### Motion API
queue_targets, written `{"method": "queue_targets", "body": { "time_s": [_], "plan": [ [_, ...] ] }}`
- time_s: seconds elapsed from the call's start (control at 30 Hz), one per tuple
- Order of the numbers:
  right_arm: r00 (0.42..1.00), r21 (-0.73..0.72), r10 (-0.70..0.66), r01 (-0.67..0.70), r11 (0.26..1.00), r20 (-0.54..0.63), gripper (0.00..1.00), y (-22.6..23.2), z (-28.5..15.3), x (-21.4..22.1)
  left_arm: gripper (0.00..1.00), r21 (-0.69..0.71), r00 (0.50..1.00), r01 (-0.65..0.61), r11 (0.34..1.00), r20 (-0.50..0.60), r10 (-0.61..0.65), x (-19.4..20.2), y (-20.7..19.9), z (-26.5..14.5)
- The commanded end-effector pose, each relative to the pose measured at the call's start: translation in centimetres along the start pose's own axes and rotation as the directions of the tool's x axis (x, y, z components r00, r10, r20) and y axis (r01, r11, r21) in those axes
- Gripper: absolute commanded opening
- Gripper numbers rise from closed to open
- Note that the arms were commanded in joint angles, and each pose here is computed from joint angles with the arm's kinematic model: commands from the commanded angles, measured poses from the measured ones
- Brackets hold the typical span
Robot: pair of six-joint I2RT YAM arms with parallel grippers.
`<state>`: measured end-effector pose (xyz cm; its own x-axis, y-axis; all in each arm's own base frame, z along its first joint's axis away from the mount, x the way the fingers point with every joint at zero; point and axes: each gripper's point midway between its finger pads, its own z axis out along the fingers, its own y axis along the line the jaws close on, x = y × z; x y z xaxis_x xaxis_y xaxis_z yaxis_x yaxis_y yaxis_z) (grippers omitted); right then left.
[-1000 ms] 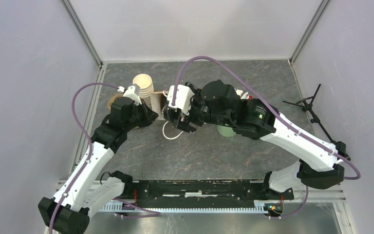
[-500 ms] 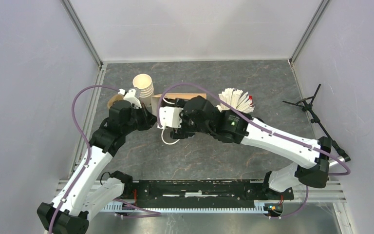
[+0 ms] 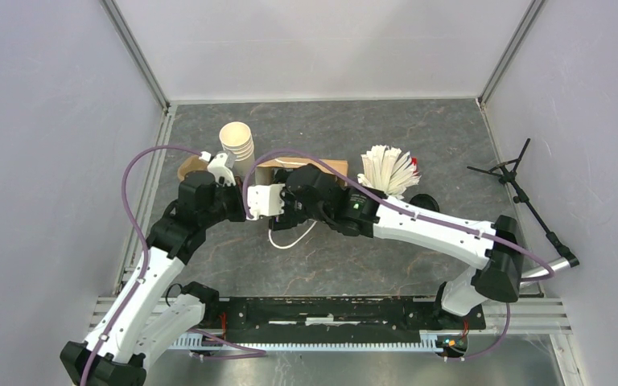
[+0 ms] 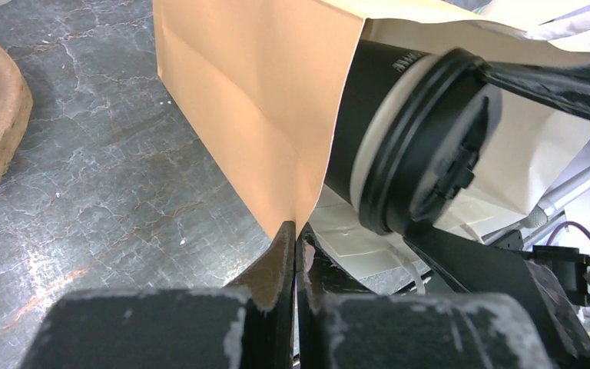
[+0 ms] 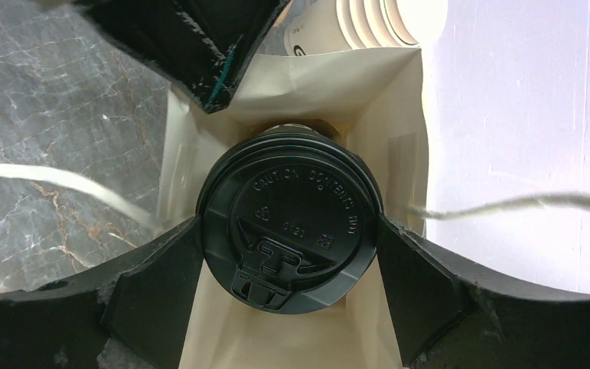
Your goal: Pack the takeout coffee
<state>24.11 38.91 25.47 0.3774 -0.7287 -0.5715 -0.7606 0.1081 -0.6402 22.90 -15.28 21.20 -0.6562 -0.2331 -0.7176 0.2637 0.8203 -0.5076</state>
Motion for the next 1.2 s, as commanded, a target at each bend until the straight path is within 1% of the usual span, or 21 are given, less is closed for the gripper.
{"method": "queue_targets", "body": {
  "time_s": [0.0,0.1,0.3,0.53,0.63,0.77,0.9,1.07,1.13,1.17],
  "plan": [
    [1.000,0.060,0.010,-0.009,0.998,-0.002,0.85,-1.4,1.2,0.5,0.02,0.058,0.998,-0.069,0.996,0.016,0.068,-0.2,-0.8,-0.3],
    [0.999,0.054,0.017,-0.015,0.998,-0.040,0.85,-1.0,1.9,2.1,0.02,0.065,0.998,-0.068,0.996,0.011,0.067,0.1,-0.8,-0.2],
    [0.996,0.040,0.022,-0.019,0.999,-0.086,0.85,-0.1,3.2,3.7,0.02,0.089,0.997,-0.071,0.994,0.015,0.070,0.2,-1.1,-0.1],
    [0.995,0.039,0.034,-0.030,0.999,-0.091,0.84,-0.2,3.5,3.6,0.02,0.099,0.998,-0.069,0.993,0.016,0.068,0.3,-1.2,0.0],
    [0.995,0.040,0.048,-0.044,0.998,-0.082,0.84,-1.0,2.6,2.7,0.02,0.068,0.998,-0.057,0.996,0.018,0.056,0.2,-0.7,0.1],
    [0.995,0.037,0.058,-0.056,0.998,-0.080,0.85,-1.8,0.1,2.3,0.02,0.043,0.998,-0.054,0.998,0.030,0.053,-0.1,-0.4,0.0],
    [0.993,0.017,0.045,-0.043,0.999,-0.105,0.85,-1.3,-2.3,3.5,0.02,0.032,0.998,-0.059,0.998,0.027,0.058,0.2,0.0,0.1],
    [0.991,0.035,0.052,-0.048,0.998,-0.124,0.84,-1.8,-4.8,4.2,0.02,0.017,0.998,-0.056,0.998,0.031,0.056,0.6,0.5,0.2],
    [0.989,0.039,0.031,-0.026,0.999,-0.146,0.85,-2.0,-5.3,4.6,0.02,0.021,0.998,-0.056,0.998,0.035,0.055,0.5,0.4,0.1],
    [0.984,0.042,0.017,-0.009,0.999,-0.176,0.85,-2.0,-5.5,5.3,0.02,0.024,0.998,-0.055,0.998,0.036,0.055,0.5,0.3,0.1]
  ]
}}
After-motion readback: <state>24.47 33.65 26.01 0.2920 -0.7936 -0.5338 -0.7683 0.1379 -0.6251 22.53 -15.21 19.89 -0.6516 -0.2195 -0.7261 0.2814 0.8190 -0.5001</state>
